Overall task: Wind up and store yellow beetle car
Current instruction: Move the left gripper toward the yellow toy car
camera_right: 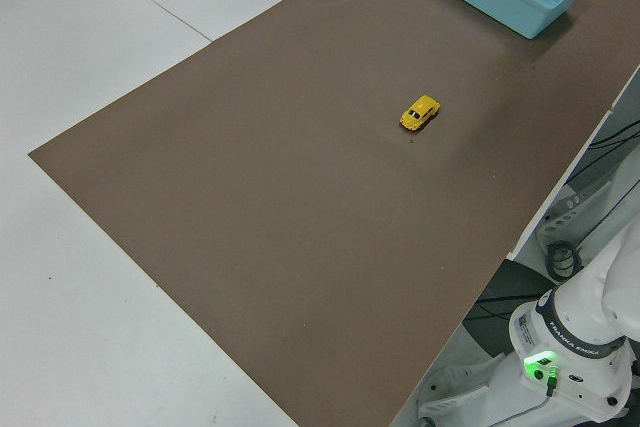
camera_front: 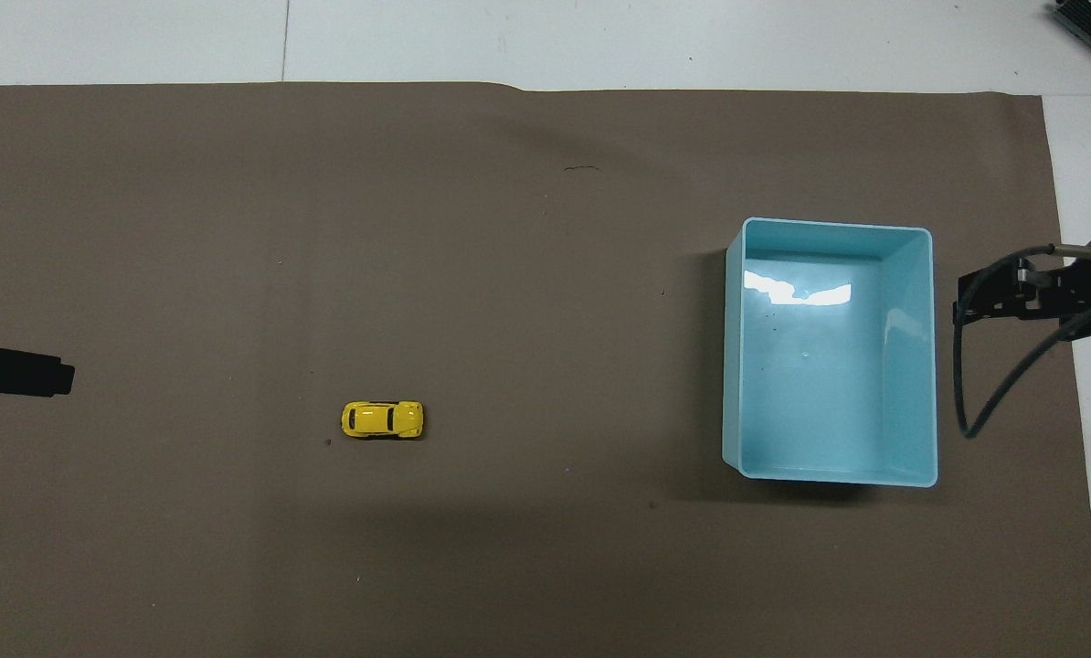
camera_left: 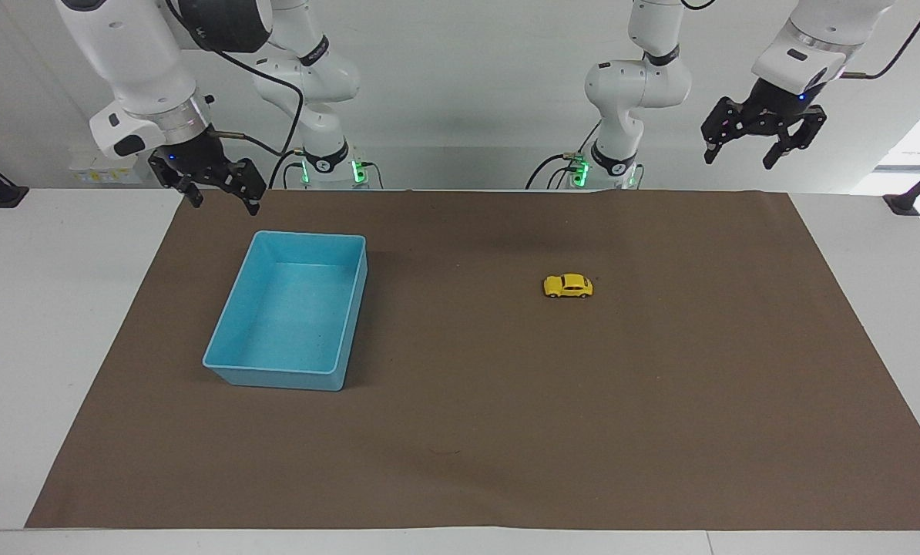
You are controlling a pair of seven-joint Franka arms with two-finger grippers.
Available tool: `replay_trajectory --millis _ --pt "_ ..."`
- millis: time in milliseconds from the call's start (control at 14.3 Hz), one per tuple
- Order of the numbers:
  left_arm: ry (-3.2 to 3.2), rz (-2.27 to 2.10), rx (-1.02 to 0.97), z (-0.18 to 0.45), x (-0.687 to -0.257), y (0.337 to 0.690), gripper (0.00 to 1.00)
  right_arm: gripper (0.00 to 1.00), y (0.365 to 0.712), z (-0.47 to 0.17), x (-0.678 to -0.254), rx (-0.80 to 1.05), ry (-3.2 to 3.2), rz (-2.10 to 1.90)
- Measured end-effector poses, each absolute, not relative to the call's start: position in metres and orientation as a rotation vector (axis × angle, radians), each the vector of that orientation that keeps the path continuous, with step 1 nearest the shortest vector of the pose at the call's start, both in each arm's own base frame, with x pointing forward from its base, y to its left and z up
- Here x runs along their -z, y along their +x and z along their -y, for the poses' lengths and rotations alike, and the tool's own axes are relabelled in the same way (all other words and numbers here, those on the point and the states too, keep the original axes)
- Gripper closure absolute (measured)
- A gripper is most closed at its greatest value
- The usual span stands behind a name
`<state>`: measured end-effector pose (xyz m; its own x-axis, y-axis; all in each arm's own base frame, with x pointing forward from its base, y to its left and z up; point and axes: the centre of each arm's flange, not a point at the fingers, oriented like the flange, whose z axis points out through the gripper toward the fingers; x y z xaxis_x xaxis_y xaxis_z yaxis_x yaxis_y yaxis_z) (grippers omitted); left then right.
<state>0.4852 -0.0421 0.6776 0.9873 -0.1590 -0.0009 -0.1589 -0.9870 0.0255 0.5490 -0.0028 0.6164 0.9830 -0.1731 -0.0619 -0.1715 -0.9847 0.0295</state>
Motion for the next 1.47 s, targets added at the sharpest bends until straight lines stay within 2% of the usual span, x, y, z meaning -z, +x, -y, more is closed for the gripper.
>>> replay_trajectory --millis 839,1259,1469 --pt "3.11 0.188 0.005 0.04 -0.678 0.485 0.0 0.0 0.549 0.003 -0.616 0.1 3.104 0.27" --pt "3.099 -0.367 0.039 0.052 -0.675 0.483 0.0 0.0 0.549 0.003 -0.616 0.1 3.104 0.27" --pt "2.964 -0.839 0.108 0.068 -0.673 0.479 0.0 0.0 0.549 0.003 -0.616 0.1 3.104 0.27"
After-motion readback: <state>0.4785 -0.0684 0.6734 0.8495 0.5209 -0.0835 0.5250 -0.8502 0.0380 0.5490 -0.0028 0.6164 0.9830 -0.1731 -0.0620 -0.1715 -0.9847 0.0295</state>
